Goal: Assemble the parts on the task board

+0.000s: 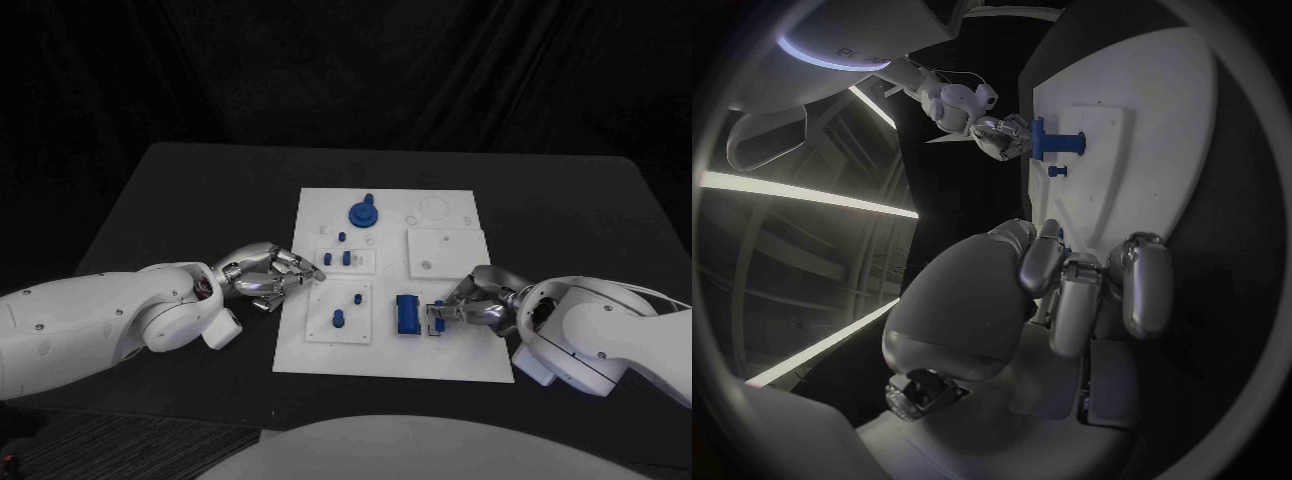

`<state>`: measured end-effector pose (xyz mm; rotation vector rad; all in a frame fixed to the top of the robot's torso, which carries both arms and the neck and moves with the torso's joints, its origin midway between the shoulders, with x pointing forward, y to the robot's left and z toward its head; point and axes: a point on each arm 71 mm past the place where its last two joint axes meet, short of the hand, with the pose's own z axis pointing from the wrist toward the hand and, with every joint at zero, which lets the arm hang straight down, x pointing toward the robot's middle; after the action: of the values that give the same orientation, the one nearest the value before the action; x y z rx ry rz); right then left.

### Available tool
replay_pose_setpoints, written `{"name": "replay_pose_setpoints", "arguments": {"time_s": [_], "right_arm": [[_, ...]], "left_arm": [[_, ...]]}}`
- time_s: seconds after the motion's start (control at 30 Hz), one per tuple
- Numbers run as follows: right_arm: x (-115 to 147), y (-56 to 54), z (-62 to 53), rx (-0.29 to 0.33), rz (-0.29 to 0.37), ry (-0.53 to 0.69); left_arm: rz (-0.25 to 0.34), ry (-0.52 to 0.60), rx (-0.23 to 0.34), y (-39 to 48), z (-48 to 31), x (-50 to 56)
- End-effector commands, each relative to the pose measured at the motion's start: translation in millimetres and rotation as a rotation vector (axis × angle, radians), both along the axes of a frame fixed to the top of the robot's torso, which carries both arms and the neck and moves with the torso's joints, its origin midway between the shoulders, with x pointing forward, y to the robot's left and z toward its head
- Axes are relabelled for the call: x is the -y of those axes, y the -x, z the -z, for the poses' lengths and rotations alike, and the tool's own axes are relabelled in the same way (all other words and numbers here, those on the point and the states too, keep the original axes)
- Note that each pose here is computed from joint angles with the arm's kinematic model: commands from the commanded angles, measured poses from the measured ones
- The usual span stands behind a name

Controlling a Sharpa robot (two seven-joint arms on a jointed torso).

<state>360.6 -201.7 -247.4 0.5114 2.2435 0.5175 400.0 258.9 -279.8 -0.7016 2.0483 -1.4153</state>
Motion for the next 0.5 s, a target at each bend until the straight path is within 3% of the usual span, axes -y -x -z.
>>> {"name": "replay_pose_setpoints", "arguments": {"time_s": [0.03,0.5], "right_arm": [[-0.6,0.2,0.8,0.001,-0.012,0.013],[-3.9,0.4,3.7,-0.023,-0.066,0.063]], "left_arm": [[0.012,0.015,-0.008,0.9,-0.1,2.4],[0.017,0.014,-0.013,0.6,0.6,3.8]]}}
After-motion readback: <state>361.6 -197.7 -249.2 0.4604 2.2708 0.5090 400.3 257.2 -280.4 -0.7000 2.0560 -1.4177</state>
